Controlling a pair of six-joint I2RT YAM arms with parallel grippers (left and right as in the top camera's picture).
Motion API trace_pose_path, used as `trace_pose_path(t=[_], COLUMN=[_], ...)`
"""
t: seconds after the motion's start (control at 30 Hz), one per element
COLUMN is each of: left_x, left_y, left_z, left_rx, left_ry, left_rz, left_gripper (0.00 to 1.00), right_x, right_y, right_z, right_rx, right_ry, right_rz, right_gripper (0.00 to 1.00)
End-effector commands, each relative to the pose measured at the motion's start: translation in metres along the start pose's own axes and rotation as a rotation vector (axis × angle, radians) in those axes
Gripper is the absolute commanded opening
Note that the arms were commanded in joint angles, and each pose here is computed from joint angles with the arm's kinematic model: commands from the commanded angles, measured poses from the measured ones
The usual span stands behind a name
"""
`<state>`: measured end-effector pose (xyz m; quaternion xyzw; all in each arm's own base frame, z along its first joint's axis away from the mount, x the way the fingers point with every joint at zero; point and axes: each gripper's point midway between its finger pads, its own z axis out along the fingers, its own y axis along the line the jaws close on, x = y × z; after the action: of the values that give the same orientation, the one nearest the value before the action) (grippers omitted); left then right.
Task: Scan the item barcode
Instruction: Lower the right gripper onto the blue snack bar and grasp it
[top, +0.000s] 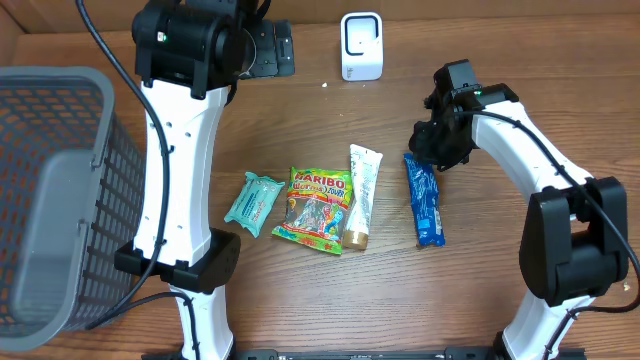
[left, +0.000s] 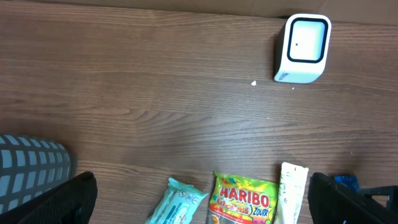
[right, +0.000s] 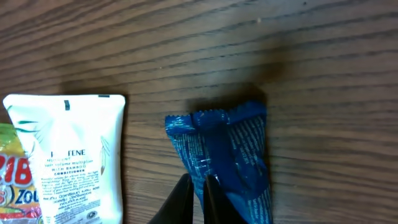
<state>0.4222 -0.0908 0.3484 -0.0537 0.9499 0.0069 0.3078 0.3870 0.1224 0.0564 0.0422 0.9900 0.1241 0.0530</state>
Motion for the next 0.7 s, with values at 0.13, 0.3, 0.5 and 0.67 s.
trace_pose_path(t=[0.13, 0.3, 0.5, 0.67], left_x=[0.003, 0.003, 0.003, 0.003], left_y=[-0.004, -0.004, -0.004, -0.004], left_z=[0.006, 0.006, 0.006, 0.006], left_rx=[0.004, 0.004, 0.004, 0.004], left_ry=[0.019, 0.019, 0.019, 0.019], left_rz=[-0.012, -0.012, -0.012, -0.012], left_gripper=[1.0, 1.0, 1.0, 1.0], right_x=[0.017, 0.028, 0.035, 0.033], right_y=[-0.013, -0.019, -0.027, -0.04], right_z=[0.022, 0.036, 0.057, 0.057], right_rx=[0.026, 0.029, 0.021, 0.094], right_ry=[0.028, 0.045, 0.021, 0.003], right_rz=[0.045, 0.049, 0.013, -0.016], right_gripper=[0.09, 0.09, 0.17, 0.24])
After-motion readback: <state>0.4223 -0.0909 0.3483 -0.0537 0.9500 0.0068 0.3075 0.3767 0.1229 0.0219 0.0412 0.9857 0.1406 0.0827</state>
